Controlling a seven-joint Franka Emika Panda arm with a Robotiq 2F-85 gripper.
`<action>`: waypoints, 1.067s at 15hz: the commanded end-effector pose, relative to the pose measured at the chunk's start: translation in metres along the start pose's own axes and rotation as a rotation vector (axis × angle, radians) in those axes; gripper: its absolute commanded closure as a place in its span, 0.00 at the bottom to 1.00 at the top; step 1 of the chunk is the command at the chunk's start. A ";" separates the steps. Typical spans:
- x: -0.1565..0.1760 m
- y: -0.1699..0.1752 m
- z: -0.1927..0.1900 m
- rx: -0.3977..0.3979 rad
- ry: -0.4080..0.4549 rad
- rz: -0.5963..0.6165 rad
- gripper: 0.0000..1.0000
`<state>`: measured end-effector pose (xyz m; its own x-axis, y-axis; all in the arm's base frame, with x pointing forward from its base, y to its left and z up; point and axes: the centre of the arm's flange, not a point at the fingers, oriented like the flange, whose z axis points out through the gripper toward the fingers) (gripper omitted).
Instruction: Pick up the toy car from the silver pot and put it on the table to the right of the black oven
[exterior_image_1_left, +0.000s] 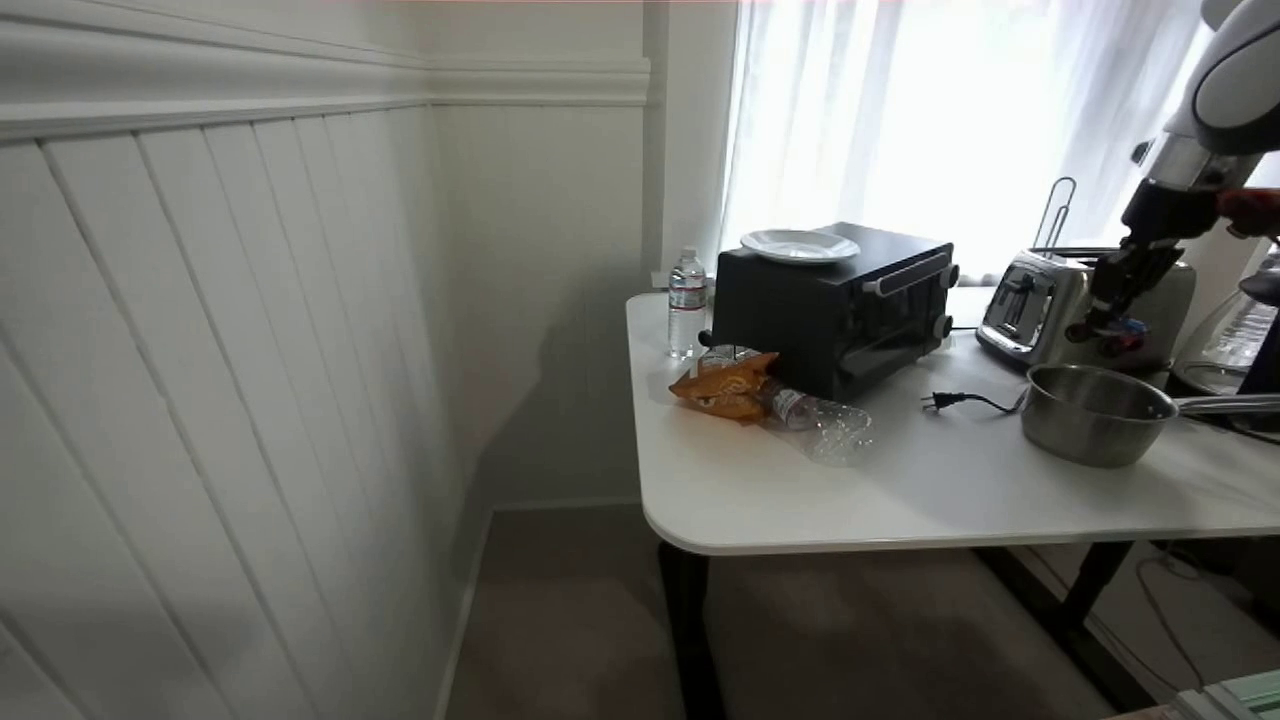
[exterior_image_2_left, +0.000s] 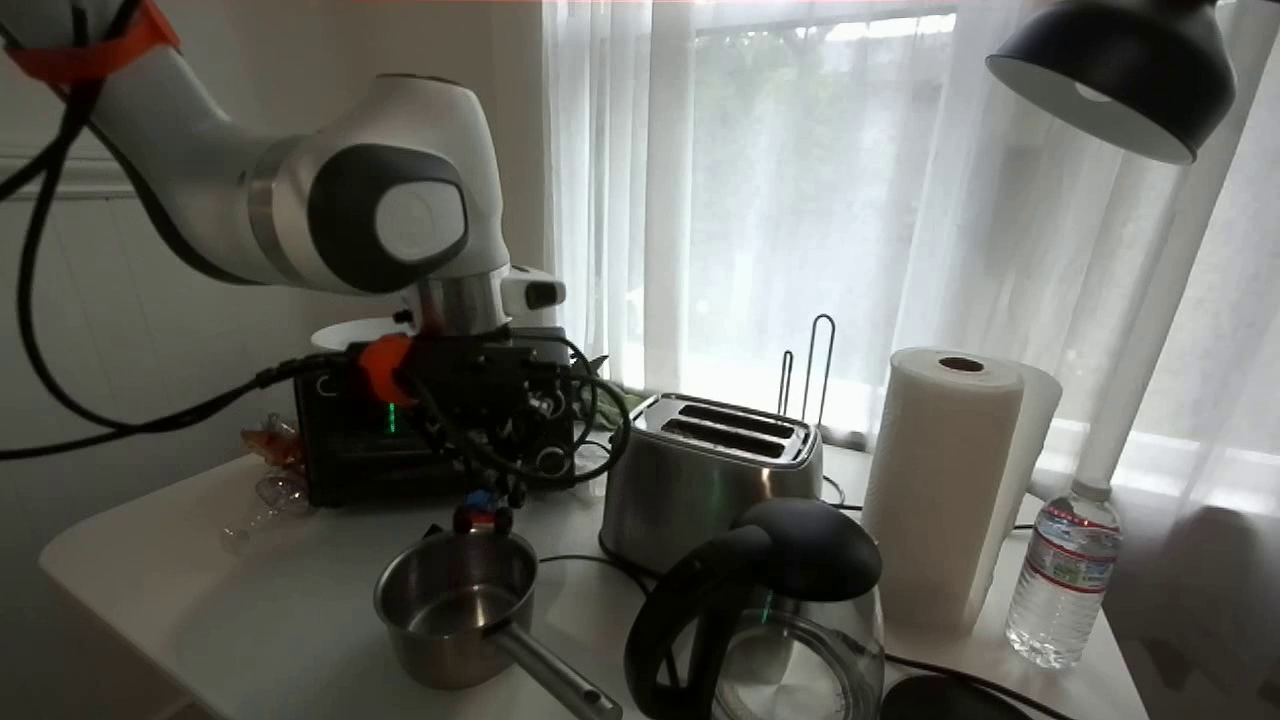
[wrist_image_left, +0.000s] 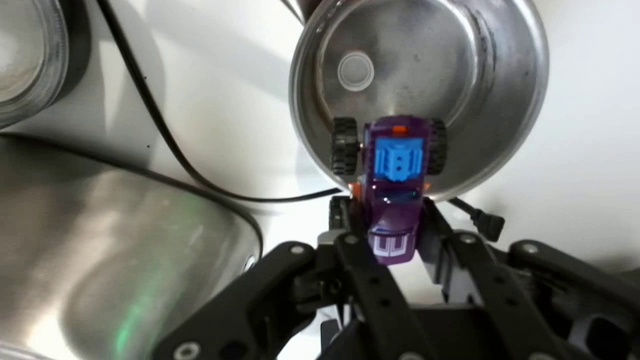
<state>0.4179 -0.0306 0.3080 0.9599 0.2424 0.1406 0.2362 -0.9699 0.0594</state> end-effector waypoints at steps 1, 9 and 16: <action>0.022 0.014 -0.051 -0.015 0.036 0.049 0.93; 0.030 0.018 -0.055 -0.030 0.090 0.029 0.70; 0.152 0.033 -0.072 -0.185 0.214 0.027 0.93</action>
<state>0.4879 -0.0319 0.3920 0.9156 0.2440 0.3196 0.2012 -0.9662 0.1615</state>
